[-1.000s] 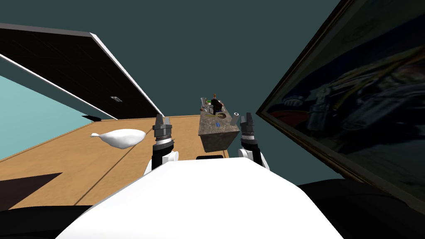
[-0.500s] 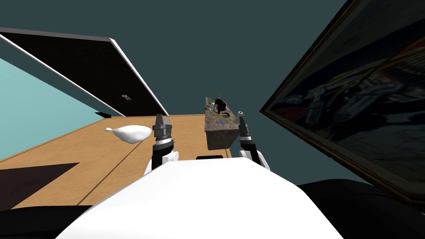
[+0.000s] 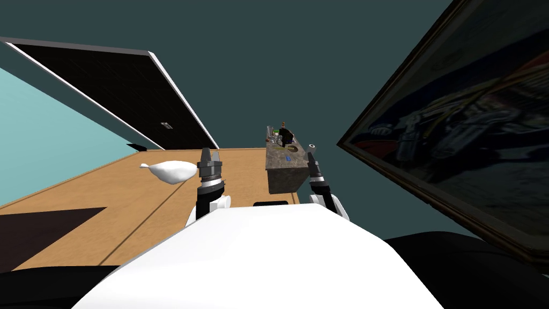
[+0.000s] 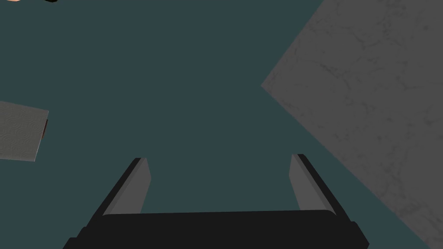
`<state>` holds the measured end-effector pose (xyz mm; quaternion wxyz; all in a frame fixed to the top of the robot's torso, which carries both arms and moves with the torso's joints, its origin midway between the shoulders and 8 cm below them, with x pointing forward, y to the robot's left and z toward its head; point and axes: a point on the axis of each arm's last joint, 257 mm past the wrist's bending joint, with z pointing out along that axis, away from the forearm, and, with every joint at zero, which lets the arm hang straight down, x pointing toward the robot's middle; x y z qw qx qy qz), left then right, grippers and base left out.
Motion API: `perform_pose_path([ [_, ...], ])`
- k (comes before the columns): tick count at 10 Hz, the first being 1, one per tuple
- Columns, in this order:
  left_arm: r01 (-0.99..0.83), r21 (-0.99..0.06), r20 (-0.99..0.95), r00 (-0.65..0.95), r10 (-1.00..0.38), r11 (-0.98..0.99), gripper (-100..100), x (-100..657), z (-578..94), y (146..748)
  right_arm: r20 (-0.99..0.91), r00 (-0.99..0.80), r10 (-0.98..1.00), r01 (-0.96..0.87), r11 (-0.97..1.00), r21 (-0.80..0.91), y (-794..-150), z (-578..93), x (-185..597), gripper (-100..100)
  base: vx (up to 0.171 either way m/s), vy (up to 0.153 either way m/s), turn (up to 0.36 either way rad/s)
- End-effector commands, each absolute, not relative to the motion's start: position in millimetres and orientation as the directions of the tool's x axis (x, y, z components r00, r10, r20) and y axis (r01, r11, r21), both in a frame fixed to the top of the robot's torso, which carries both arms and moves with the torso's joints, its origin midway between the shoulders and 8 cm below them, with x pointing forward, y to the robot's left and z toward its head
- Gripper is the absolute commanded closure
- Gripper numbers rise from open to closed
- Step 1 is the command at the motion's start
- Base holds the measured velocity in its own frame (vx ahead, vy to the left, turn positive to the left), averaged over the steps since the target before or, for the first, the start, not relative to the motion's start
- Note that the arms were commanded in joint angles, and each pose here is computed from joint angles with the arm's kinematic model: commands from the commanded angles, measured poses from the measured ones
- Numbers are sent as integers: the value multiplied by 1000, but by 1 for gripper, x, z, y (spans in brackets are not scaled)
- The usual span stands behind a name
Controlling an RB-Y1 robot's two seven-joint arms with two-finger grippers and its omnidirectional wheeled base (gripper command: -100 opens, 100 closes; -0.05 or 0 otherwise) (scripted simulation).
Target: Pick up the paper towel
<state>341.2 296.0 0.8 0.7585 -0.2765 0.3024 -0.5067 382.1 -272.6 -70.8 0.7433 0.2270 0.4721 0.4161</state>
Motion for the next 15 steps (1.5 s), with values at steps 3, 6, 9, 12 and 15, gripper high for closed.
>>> perform_pose_path([
  [3,601,-726,-179,304,-936,334,0,341,1,296,-513,208,833,-404,551,730,-273,-71,382,-100,-3,4,10],
  [6,601,-726,-179,304,-936,334,0,341,1,296,-550,213,808,-377,587,717,-273,-82,386,-100,3,-16,0],
  [9,601,-726,-179,304,-936,334,0,341,1,296,-611,212,762,-328,645,691,-276,-102,390,-100,-2,-43,2],
  [12,601,-726,-179,304,-936,334,0,341,1,296,-679,202,706,-275,706,652,-281,-122,394,-100,-3,5,13],
  [15,601,-726,-179,304,-936,334,0,341,1,296,-758,180,627,-212,777,592,-289,-148,398,-100,-6,9,24],
])
